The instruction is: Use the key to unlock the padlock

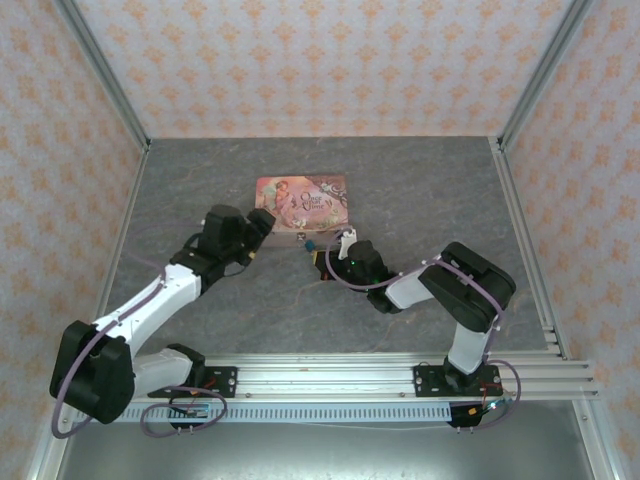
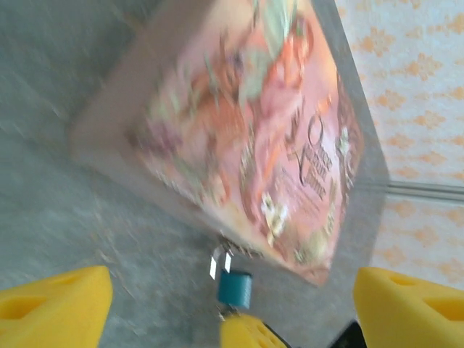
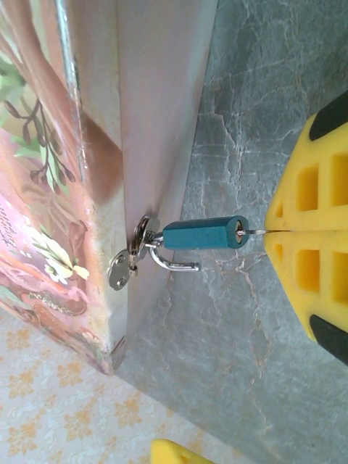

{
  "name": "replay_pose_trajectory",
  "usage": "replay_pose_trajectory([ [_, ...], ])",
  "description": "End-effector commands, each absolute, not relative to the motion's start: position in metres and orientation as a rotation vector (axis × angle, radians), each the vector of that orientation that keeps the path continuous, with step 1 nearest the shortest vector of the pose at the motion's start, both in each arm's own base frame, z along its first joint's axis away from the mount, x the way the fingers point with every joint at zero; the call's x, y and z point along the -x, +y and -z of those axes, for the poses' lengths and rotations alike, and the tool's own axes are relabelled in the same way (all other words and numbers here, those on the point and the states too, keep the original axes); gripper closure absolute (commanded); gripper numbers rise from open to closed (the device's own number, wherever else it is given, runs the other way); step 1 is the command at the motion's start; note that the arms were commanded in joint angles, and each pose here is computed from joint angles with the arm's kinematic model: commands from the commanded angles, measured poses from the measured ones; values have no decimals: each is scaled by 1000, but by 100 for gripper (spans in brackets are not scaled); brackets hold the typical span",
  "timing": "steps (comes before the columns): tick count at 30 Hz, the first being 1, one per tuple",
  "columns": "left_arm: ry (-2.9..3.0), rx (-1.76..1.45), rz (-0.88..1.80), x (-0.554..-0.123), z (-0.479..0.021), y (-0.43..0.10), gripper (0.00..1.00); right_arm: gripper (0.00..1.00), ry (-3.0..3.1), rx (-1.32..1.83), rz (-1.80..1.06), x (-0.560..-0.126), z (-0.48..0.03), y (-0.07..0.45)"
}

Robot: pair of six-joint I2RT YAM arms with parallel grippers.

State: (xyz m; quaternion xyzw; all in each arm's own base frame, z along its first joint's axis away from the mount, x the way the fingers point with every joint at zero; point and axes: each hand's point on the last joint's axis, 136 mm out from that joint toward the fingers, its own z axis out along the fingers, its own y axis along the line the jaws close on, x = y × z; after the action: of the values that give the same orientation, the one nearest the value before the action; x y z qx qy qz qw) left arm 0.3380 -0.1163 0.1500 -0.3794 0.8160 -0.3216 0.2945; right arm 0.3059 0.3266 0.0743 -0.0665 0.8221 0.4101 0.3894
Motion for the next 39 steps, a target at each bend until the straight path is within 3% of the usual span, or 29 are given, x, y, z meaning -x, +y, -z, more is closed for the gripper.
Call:
replay_pose_trajectory([
  [1,2262,859,727,-346,-158,-96,10,100,2061,76,-1140,-308,-84,329],
  [9,2355,725,691,-398,-134,-94,8,100,2141,52,-1188,-309,-64,330],
  [17,2390,701,774,-426,-103,-111,12,65,2171,49,-1121,-308,-62,309],
  [29,2469,714,781,-392,-69,-124,28,33,2057,156,-1272,-321,-96,309],
  [39,2496,768,715,-346,-56,-118,31,31,1984,165,-1251,-370,-113,290],
])
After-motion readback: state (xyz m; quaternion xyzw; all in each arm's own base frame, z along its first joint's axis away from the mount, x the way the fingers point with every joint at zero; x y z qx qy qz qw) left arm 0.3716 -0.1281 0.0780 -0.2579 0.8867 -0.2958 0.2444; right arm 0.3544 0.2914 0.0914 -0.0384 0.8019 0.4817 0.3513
